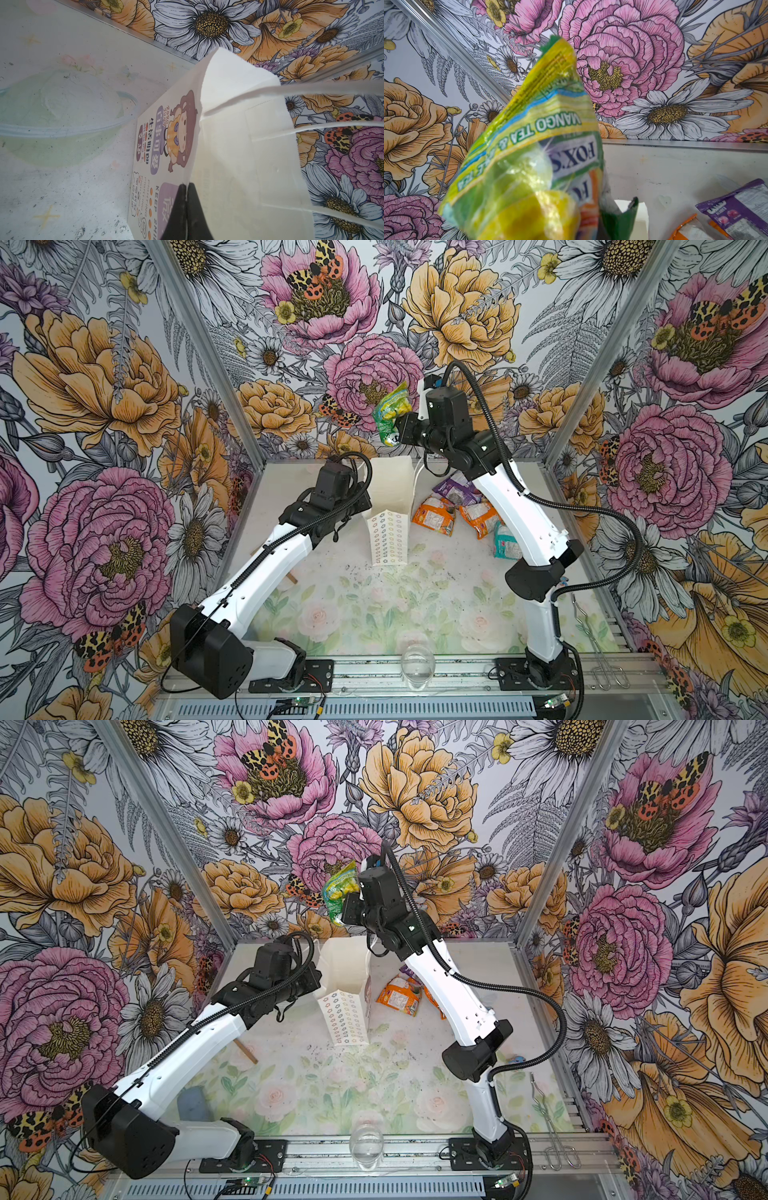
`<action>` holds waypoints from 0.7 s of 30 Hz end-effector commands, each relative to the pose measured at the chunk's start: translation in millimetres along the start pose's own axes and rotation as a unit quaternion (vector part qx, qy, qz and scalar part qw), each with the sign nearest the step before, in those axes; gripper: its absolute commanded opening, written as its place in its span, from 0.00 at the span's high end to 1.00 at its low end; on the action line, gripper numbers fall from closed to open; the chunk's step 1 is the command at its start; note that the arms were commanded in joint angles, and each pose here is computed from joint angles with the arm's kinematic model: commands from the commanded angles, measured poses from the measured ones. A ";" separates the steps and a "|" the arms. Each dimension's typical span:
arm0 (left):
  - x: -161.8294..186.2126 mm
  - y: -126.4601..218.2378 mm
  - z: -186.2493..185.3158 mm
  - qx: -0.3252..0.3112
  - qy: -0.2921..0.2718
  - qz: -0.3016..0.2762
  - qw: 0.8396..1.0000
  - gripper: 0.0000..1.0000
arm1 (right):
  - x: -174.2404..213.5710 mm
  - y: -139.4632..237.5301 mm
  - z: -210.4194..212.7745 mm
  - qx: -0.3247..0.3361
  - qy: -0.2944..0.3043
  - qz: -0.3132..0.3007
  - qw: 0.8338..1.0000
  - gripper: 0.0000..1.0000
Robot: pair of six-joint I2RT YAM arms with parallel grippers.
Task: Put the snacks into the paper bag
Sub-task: 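Lift the green packet with the right gripper and carry it over the bag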
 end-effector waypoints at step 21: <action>-5.4 -1.2 -4.2 0.011 0.010 -0.013 1.000 1.00 | 49.6 0.0 -23.1 0.042 0.030 0.071 0.996 1.00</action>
Point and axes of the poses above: each gripper's point midway between its finger pads, its own y axis back along the fingers, its own z axis along the line the jaws close on, x = y × z, the point moved 1 cm from there along y, back along the fingers, and after that the axes turned 13 degrees about -y, right-handed, at the moved point
